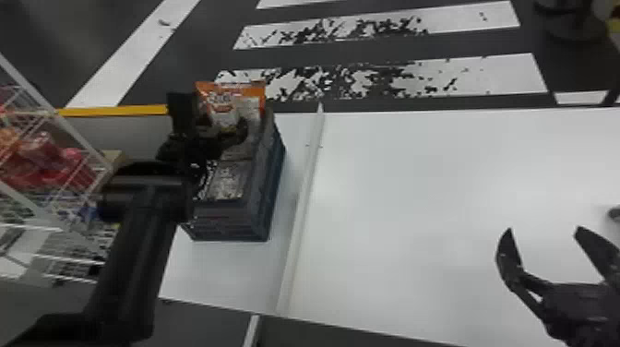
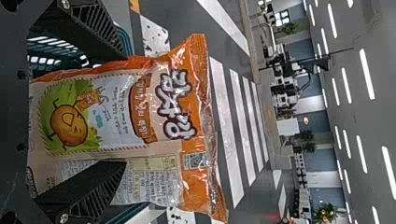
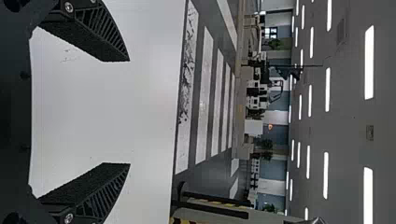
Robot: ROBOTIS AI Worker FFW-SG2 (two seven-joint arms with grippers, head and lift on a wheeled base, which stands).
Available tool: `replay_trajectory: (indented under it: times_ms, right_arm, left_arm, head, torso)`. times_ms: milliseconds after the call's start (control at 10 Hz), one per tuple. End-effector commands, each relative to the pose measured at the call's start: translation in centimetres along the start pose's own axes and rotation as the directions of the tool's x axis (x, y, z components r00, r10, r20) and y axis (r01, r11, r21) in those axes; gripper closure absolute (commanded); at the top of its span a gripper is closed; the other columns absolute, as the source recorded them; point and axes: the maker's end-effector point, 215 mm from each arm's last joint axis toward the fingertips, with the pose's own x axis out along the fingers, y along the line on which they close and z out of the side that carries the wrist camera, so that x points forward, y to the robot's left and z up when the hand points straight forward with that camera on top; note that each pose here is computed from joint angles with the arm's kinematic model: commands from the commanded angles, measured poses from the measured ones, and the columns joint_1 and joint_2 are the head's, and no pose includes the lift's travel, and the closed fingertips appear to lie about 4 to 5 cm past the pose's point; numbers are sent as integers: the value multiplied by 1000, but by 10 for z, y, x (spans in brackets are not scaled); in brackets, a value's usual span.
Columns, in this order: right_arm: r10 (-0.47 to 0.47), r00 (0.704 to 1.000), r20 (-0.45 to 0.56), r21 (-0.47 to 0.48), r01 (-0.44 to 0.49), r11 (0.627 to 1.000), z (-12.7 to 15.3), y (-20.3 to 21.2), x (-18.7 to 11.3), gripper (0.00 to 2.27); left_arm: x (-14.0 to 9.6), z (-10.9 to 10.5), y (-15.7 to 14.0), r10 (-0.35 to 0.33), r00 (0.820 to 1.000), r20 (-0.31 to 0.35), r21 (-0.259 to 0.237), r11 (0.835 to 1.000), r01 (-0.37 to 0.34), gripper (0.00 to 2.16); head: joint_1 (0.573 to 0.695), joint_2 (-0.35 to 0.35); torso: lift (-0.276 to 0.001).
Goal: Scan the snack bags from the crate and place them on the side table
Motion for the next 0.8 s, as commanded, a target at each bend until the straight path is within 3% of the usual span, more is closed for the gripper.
replay_trajectory:
  times_ms: [0,200,400,500,600,700]
  right_arm:
    - [2,1000,0,-1,-2,1000,0,0,0,90]
    - [12,1000,-5,0,-12,1000,-2,2,0,90]
    - [14,1000,-8,1,-14,1000,-3,3,0,93]
    - [14,1000,-10,1,-14,1000,-3,3,0,93]
    - [14,1000,-13,2,-14,1000,-4,2,0,97]
    - [14,1000,-15,0,-14,1000,-5,2,0,100]
  left_arm:
    - [4,-8,-7,-4,1000,-14,6,1000,4,110]
    - [7,-22,-11,-35,998,-49,8,999,36,552]
    - [3,-44,-25,-123,986,-111,14,992,126,1295]
    - [-3,-55,-28,-141,981,-133,41,988,148,1615]
    - [-9,-57,-26,-121,984,-132,59,990,129,2132]
    - [-15,-64,-27,-121,983,-140,79,988,133,2132]
  head:
    - [695,250]
    - [695,247]
    - [695,240]
    - [695,235]
    - [695,236]
    - [695,241]
  torso:
    - [-81]
    - [-81]
    - [-81]
    - [-81]
    - [-81]
    - [-81]
